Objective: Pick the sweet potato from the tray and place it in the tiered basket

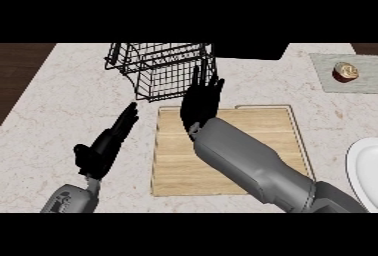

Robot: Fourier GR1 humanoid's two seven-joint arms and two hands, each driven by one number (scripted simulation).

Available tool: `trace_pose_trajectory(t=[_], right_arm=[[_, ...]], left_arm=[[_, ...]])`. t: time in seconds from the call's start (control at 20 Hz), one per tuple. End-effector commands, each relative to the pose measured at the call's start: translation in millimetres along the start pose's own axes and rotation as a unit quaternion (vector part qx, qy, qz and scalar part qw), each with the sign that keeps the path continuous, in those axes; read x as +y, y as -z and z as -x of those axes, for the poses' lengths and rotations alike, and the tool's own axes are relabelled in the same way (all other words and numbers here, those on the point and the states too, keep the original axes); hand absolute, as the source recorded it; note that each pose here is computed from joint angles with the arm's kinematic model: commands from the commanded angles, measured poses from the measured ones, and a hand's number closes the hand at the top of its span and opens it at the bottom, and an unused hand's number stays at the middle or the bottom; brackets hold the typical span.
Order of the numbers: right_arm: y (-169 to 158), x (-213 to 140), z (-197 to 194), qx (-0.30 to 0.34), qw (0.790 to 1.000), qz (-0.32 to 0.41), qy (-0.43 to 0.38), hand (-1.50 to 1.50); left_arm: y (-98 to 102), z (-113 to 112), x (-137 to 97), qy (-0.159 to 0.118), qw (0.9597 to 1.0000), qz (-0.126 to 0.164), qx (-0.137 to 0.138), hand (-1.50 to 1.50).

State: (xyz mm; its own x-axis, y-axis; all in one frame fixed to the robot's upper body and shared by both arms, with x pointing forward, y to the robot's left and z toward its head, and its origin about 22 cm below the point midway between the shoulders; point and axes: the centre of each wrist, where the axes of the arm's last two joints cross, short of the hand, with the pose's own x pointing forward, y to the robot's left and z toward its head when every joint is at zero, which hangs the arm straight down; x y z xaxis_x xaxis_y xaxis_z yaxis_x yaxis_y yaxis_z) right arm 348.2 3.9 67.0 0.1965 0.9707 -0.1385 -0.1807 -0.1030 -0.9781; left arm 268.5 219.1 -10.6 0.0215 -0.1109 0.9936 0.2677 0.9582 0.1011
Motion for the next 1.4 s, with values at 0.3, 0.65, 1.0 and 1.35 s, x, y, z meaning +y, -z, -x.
trace_pose_trajectory(t=[0.3, 0.65, 1.0, 1.35], right_arm=[[-41, -30, -34, 0.067, 0.988, -0.045, -0.13, -1.5], [-23, -19, -32, 0.111, 0.979, -0.014, -0.167, -1.5], [-13, -18, -29, 0.128, 0.977, -0.055, -0.164, -1.5], [-7, 21, -17, 0.153, 0.976, -0.044, -0.15, -1.5]], left_arm=[[17, -3, 0, -0.001, 1.0, -0.003, -0.009, 0.0], [10, 7, -2, -0.005, 1.0, -0.007, -0.002, 0.0], [6, 7, -3, -0.002, 0.9999, -0.014, 0.002, 0.0], [19, -3, 8, 0.001, 0.9999, -0.014, -0.004, 0.0]])
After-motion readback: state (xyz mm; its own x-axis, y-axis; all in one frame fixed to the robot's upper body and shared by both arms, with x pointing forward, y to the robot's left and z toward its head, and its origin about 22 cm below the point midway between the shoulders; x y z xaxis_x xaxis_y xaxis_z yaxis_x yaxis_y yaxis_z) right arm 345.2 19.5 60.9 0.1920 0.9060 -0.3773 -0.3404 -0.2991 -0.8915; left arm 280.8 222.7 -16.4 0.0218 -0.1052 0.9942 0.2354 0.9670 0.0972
